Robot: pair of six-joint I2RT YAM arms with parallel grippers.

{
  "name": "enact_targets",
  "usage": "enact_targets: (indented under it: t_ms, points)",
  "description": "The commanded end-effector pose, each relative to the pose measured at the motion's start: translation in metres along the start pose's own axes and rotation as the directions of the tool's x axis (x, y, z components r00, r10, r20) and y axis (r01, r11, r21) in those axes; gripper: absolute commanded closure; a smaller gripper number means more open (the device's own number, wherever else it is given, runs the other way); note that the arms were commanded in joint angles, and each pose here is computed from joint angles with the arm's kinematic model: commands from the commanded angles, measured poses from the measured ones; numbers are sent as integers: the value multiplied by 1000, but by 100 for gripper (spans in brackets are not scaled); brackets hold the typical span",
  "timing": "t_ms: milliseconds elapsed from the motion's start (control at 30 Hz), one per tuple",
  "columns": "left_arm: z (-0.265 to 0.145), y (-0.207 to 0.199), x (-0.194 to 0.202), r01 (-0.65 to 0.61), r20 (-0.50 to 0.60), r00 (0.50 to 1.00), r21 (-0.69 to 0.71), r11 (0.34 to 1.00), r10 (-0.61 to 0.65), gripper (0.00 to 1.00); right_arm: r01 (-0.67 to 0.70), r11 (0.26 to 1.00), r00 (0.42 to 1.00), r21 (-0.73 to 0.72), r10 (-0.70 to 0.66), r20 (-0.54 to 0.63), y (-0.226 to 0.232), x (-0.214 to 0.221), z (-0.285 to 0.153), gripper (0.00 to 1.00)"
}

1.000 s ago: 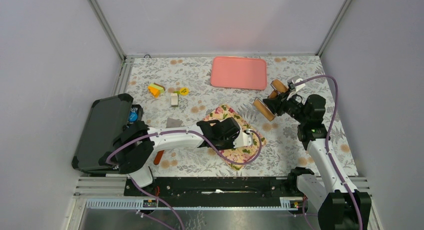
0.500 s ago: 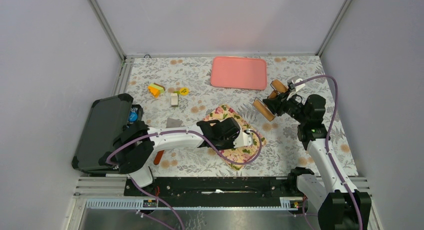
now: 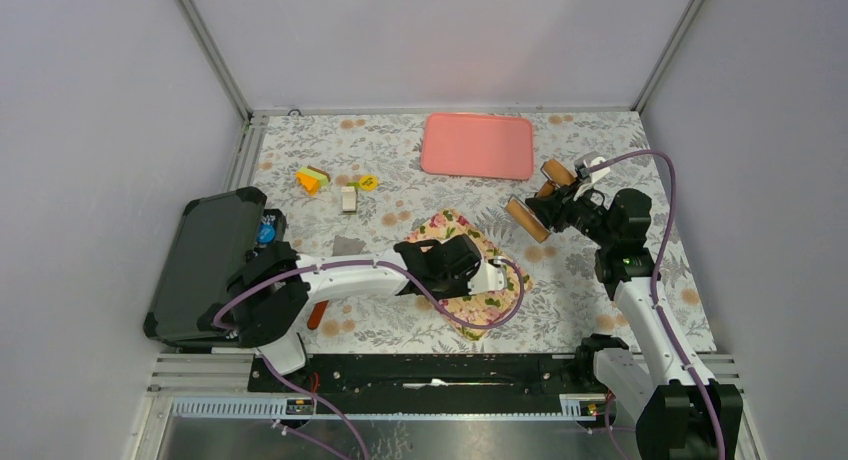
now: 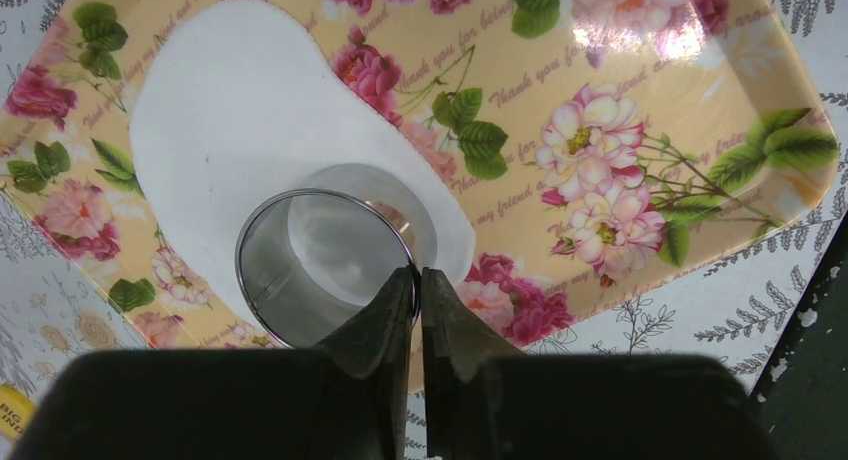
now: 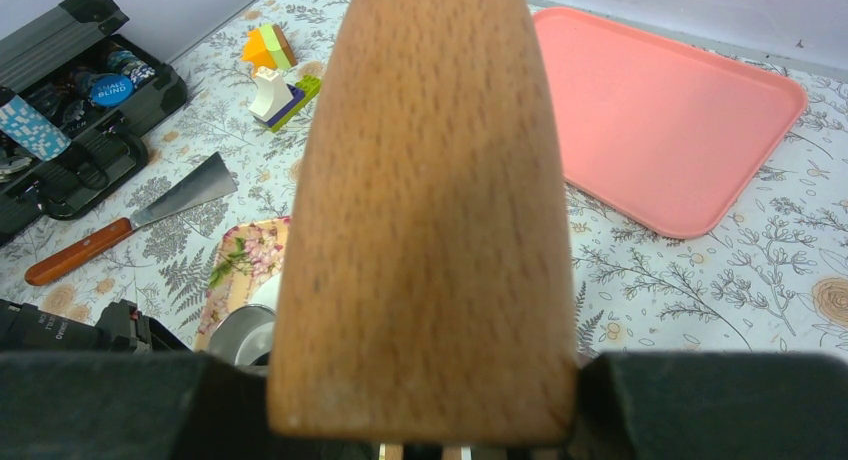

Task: Roll out the dumpling wrappers from the dough
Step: Press the dumpling wrapper on the work surface.

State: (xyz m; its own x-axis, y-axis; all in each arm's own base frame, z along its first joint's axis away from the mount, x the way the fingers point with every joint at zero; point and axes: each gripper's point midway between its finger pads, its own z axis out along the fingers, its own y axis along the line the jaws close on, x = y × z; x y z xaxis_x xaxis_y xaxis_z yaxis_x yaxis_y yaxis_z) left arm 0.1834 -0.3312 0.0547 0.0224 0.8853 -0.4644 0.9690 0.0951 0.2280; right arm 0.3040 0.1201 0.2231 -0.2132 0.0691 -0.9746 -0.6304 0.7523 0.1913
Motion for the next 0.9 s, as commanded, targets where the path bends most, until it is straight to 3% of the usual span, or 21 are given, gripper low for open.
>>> enact_targets:
  t_ms: [0,100,267,367,467,667,867]
  points:
    - [0,8,-18,11,49,999,-33,999,-10,89,55,998,996,-37,-53,68,8,-26,-2,100]
    - [-1,8,-19,12,51,999,-31,999,-10,83,55,998,996,-38,-52,67,8,-26,-2,100]
    - [-7,11,-22,12,64,998,-44,999,-9,62,54,998,997,-41,-51,66,9,-25,-1,100]
    - [-16,15,-28,12,91,996,-63,998,-7,56,40,998,998,-41,-38,58,7,-23,0,100]
    - [-30,23,-35,15,122,993,-78,997,-6,42,10,999,998,-41,-8,66,6,-22,3,100]
    - [-78,53,-47,81,225,973,-115,990,-54,4,-109,994,990,-33,112,91,-2,-18,14,100]
    - [-116,88,-31,256,364,901,-7,967,-236,2,-111,978,988,-179,128,87,26,-14,24,100]
